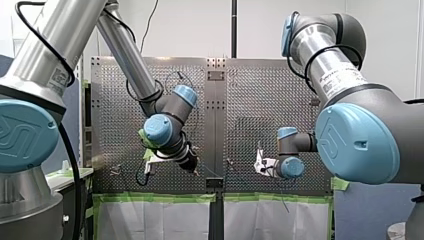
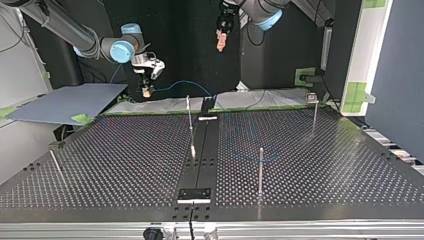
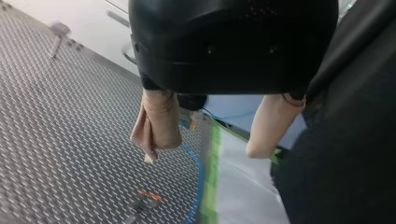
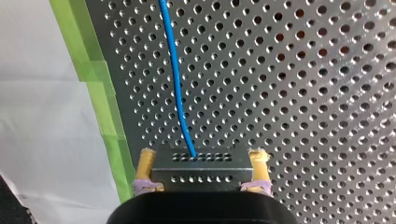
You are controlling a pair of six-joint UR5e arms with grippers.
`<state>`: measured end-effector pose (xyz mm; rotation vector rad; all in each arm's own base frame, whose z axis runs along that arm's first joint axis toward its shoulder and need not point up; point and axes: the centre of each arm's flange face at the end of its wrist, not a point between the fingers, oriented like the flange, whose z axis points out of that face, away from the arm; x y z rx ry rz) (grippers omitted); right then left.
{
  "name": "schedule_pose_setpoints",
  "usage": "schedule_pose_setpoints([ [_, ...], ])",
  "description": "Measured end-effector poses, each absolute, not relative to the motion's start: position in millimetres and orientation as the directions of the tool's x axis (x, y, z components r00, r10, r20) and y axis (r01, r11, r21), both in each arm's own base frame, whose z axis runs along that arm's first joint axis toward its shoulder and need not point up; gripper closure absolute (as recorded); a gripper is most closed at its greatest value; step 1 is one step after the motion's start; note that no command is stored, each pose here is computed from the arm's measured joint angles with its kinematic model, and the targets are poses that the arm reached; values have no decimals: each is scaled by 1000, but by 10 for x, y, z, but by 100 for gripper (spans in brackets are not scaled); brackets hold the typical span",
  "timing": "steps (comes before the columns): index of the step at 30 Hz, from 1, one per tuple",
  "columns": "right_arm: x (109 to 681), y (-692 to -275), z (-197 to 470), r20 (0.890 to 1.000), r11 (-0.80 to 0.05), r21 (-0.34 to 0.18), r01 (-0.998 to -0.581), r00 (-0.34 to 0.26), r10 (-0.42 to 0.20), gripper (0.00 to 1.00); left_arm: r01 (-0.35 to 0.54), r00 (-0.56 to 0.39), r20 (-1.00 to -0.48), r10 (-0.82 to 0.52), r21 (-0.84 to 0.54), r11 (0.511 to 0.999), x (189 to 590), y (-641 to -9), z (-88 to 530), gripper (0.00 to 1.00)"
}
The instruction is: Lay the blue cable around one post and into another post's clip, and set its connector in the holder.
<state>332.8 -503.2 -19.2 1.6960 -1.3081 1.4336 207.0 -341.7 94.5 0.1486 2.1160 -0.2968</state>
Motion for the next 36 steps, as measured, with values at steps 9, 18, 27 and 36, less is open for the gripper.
schedule_pose_setpoints([
  [9, 3416, -4957, -126, 949, -392, -152, -907, -23, -313, 100, 205, -577, -817, 11, -132, 970, 1980, -3204, 516, 0],
  [18, 3496, -4928, -19, 954, -410, -151, -900, -23, -300, 100, 220, -534, -844, -43, -187, 957, 2247, -3433, 434, 0],
  [27, 3531, -4912, 54, 956, -422, -152, -894, -25, -292, 100, 217, -453, -880, -145, -266, 939, 2552, -3658, 550, 0],
  [36, 3482, -4892, 319, 963, -418, -167, -893, -56, -264, 100, 225, -422, -878, -225, -342, 913, 2767, -3875, 435, 0],
])
